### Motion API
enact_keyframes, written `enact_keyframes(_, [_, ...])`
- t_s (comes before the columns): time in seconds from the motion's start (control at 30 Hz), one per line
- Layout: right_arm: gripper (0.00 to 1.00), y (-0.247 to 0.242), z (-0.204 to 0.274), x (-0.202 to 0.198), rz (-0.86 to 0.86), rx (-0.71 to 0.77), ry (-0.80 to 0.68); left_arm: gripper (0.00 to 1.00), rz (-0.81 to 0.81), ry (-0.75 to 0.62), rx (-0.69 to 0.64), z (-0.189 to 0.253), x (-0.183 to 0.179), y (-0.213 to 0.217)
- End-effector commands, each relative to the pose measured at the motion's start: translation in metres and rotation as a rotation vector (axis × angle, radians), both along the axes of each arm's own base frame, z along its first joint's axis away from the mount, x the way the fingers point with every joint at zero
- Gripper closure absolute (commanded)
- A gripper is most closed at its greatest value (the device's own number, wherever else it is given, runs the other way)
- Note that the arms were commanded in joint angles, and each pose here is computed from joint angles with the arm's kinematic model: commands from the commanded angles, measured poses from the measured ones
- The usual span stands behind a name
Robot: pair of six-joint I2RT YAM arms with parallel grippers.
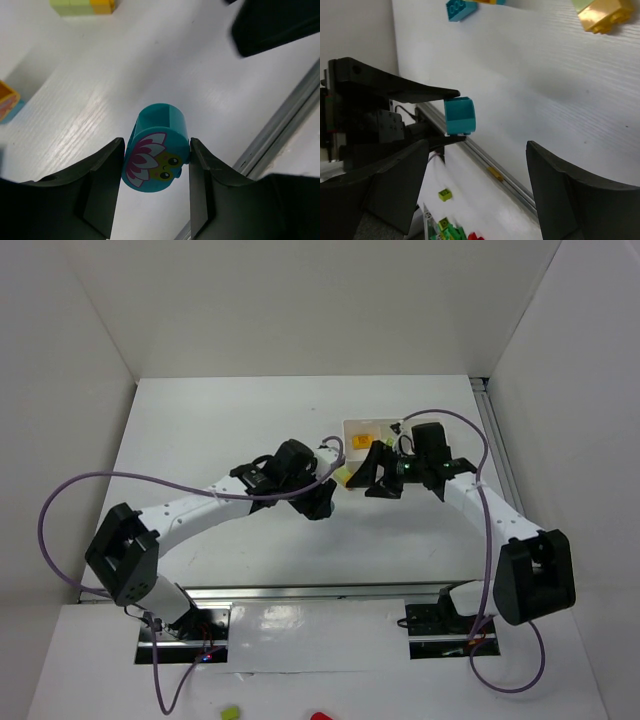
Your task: Sort the legos into containers by color
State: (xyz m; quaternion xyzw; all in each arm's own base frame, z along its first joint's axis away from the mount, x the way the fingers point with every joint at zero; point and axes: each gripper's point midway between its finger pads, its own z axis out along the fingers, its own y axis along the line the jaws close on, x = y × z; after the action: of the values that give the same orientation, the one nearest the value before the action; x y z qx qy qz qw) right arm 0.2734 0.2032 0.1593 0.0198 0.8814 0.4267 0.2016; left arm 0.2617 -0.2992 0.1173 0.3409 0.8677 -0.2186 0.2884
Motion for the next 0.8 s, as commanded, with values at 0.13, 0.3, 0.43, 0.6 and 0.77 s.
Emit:
enact_keyframes(0.13, [0.15,0.025,0.015,-0.003,0.084,0.138,0.017,0.91,-0.208,-0.096,-0.178,0.051,-0.01,-0.028])
enact_keyframes(0.3, [0.15,0.044,0.018,-0.006,0.135,0.155,0.014,0.92,-0.222,-0.094,-0.195,0.055,-0.012,-0.031])
enact_keyframes(0.43, [0.15,0.06,0.003,-0.02,0.215,0.131,0.062,0.97,-0.207,-0.111,-0.189,0.058,-0.009,-0.029])
enact_keyframes(0.6, [0.22,0.073,-0.006,-0.034,0.269,0.12,0.08,0.98,-0.172,-0.137,-0.182,0.062,-0.003,-0.027])
enact_keyframes(0.77, [0.55,0.075,-0.004,-0.035,0.277,0.147,0.081,0.98,-0.178,-0.152,-0.185,0.063,-0.001,-0.028])
